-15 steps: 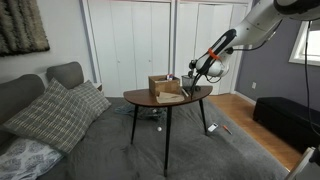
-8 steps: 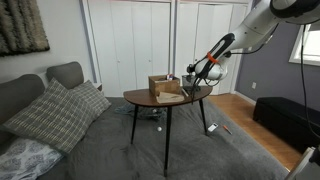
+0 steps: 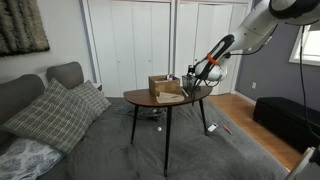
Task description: Put the black pair of glasses in the basket
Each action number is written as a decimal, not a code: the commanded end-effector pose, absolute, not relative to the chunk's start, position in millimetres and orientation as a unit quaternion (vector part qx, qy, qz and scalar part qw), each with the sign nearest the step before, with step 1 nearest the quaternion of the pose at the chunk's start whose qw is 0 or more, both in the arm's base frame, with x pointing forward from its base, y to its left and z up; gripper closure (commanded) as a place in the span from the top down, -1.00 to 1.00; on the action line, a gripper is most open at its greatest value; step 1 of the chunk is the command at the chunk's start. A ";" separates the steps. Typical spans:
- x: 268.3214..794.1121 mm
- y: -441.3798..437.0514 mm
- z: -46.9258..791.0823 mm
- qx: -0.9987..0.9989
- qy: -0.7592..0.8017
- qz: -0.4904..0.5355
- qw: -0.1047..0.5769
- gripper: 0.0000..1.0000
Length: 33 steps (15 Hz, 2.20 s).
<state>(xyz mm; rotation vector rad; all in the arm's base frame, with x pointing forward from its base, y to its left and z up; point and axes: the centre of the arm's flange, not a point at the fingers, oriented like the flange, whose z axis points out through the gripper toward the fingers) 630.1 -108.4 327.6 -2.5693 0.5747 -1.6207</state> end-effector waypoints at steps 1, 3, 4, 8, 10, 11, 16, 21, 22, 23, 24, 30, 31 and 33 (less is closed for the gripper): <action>633.8 -111.1 335.6 -0.832 0.173 -0.526 0.030 0.28; 632.5 -109.4 343.5 -0.831 0.164 -0.531 0.031 0.57; 631.6 -108.2 349.3 -0.829 0.156 -0.536 0.029 0.69; 623.0 -104.0 391.1 -0.817 0.136 -0.560 0.024 1.00; 614.8 -106.1 417.2 -0.822 0.160 -0.546 0.013 1.00; 610.5 -110.3 427.4 -0.824 0.169 -0.541 -0.009 1.00; 560.3 -149.0 470.8 -0.849 0.220 -0.473 -0.080 1.00; 507.1 -179.5 456.7 -0.906 0.229 -0.353 -0.052 1.00; 498.8 -182.8 450.3 -0.913 0.231 -0.332 -0.046 1.00; 490.9 -185.8 441.9 -0.921 0.229 -0.313 -0.038 1.00; 484.8 -185.3 437.7 -0.928 0.229 -0.292 -0.032 1.00; 456.7 -148.0 443.4 -0.961 0.201 -0.189 -0.001 1.00; 450.3 -140.5 448.4 -0.964 0.199 -0.176 0.003 1.00; 432.3 -130.2 458.2 -0.971 0.185 -0.152 0.013 1.00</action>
